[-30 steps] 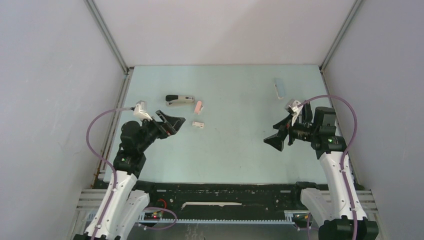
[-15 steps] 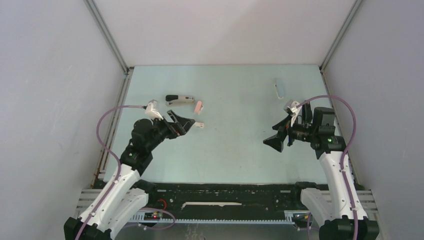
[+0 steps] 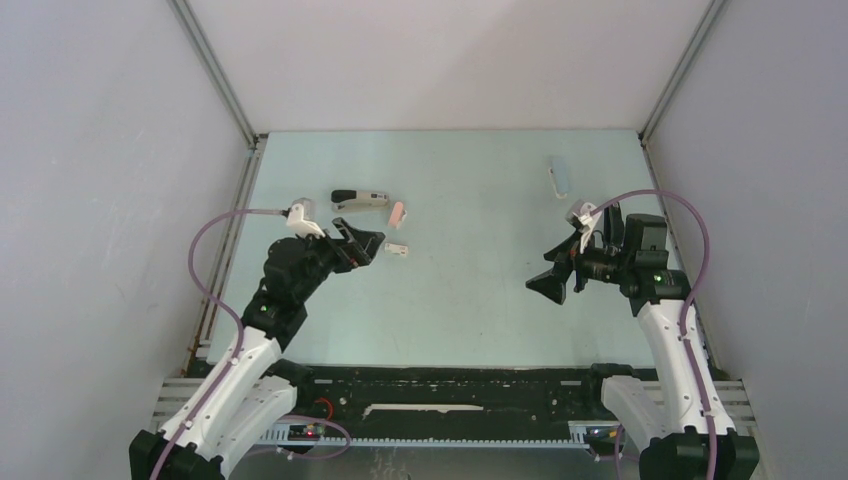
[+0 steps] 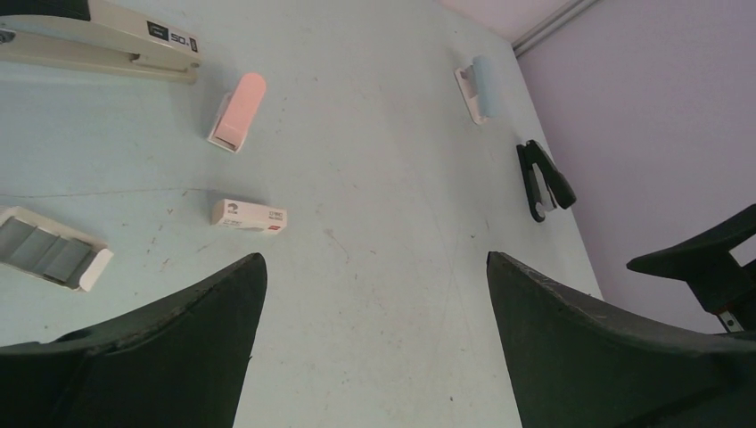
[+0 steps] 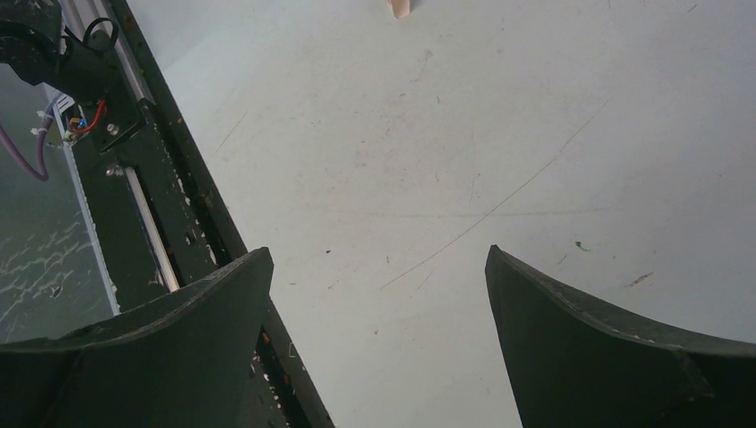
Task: Unload the staples from the stapler
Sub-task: Move the stapler to the center of the board.
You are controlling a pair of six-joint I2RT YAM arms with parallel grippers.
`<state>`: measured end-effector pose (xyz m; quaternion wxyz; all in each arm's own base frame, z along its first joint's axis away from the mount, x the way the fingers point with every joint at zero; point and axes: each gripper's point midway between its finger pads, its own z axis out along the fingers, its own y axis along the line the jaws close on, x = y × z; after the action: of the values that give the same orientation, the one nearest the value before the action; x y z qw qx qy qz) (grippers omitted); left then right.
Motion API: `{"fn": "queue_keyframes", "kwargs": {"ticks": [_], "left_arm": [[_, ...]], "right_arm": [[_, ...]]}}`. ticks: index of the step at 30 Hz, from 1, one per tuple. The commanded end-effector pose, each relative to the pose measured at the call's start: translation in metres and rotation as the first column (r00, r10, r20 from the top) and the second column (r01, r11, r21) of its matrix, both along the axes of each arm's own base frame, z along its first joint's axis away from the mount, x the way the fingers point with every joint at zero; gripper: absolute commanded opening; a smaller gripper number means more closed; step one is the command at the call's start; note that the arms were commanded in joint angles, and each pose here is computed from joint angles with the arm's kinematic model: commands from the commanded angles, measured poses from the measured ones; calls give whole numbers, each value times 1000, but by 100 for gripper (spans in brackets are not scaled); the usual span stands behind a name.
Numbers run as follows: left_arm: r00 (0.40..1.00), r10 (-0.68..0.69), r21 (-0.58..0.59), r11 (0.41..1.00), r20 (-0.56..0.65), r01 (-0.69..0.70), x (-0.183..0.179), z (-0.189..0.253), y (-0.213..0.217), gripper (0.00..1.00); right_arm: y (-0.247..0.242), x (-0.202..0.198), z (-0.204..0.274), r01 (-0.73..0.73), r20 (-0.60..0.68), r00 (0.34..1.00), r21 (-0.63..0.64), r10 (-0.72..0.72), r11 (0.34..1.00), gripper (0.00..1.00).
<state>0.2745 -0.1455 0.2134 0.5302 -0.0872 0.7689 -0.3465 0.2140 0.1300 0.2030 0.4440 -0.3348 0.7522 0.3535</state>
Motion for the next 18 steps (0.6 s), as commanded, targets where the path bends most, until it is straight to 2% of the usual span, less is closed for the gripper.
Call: {"fn": "queue_keyframes", "kwargs": {"ticks": [1, 18], "left_arm": [[999, 35, 55, 998, 15, -36, 7, -7, 7, 99], [998, 12, 82, 997, -61, -7, 21, -25, -2, 97]], "right_arm": [[2, 1, 3, -15, 22, 1000, -12, 15, 1000, 100], [4, 1, -1, -23, 11, 1000, -19, 24, 1000, 100]]}}
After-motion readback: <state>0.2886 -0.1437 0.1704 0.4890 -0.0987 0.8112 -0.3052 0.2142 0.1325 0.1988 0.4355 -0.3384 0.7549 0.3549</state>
